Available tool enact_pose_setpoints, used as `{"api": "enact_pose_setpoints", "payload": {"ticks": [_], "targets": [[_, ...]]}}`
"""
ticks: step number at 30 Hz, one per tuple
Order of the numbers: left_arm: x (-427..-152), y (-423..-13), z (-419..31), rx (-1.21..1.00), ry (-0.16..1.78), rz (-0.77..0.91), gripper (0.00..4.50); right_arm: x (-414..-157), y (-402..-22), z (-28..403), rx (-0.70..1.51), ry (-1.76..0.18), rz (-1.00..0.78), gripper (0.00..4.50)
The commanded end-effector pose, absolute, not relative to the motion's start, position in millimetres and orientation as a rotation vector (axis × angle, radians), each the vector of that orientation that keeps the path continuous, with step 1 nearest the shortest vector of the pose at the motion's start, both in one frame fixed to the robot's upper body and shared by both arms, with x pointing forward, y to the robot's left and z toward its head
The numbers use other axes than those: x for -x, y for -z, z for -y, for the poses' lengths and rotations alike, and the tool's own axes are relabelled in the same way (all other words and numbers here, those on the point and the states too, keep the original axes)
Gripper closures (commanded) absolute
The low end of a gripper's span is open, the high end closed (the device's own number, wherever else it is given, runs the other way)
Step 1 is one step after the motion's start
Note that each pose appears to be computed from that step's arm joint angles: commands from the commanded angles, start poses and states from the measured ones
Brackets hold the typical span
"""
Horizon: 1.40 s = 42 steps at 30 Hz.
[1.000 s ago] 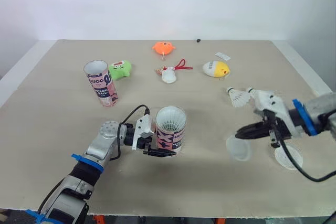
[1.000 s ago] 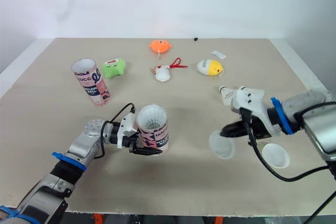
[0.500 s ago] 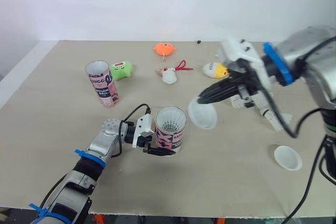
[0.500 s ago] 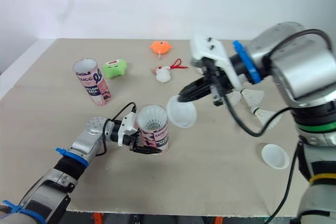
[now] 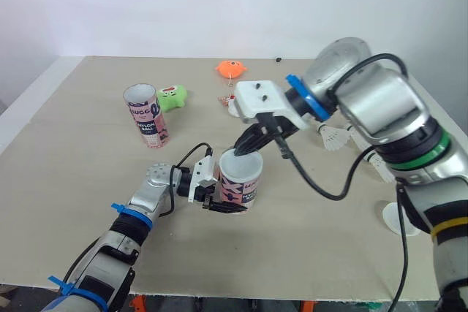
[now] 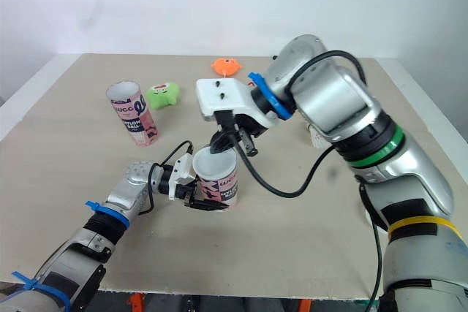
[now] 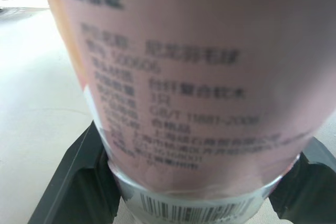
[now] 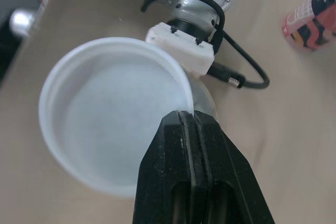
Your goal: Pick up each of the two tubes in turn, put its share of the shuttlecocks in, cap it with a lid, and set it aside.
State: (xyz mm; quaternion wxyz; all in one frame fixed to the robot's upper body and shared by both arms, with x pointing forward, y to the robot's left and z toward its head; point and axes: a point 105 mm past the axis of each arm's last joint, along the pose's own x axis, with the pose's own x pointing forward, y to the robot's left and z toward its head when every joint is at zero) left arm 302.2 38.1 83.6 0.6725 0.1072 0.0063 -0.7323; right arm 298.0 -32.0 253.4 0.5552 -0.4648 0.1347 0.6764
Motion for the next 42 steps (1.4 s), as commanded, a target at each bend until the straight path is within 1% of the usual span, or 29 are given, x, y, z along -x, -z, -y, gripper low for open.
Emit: {"api": "enact_pose_setpoints", "payload": {"ticks": [1,7,12,17,21,30,32,33,36,37,40,42], "targets": [[-299.1,-45.5,-51.2,-0.288,1.602,-0.210,1.57,-305.8,-265.2,31.8,1.194,-1.546,-0.261,4.46],[-299.3,-47.1,-53.3,-0.291,1.598,-0.213,1.57,-311.4,-271.3,35.7,1.306,-1.504,-0.206,4.46],[-300.6,-49.9,-53.6,-0.295,1.600,-0.216,1.57,-305.5,-273.2,35.7,1.371,-1.505,-0.168,4.46],[-303.3,-52.0,-53.7,-0.302,1.594,-0.214,1.57,-297.5,-259.6,38.1,1.391,-1.543,-0.192,4.46],[-305.0,-54.7,-54.3,-0.304,1.591,-0.211,1.57,-296.4,-248.4,43.0,1.406,-1.557,-0.220,4.46],[-304.3,-57.7,-57.7,-0.300,1.576,-0.213,1.57,-295.7,-238.0,36.9,1.392,-1.589,-0.194,4.46],[-304.8,-58.1,-58.6,-0.298,1.568,-0.213,1.57,-292.7,-237.9,31.8,1.345,-1.619,-0.179,3.79],[-304.8,-58.1,-58.9,-0.297,1.567,-0.213,1.57,-291.5,-237.7,30.3,1.327,-1.630,-0.177,3.57],[-304.3,-58.2,-59.2,-0.293,1.564,-0.213,1.57,-291.5,-243.3,26.9,1.241,-1.635,-0.184,2.14],[-304.1,-58.1,-59.2,-0.293,1.563,-0.214,1.57,-292.9,-250.8,25.5,1.181,-1.628,-0.193,1.88],[-303.2,-57.7,-58.9,-0.292,1.566,-0.216,1.57,-292.5,-277.1,27.3,1.042,-1.636,-0.189,1.88],[-302.6,-57.5,-58.6,-0.290,1.569,-0.217,1.57,-286.5,-288.7,32.0,0.982,-1.674,-0.188,1.88]]}}
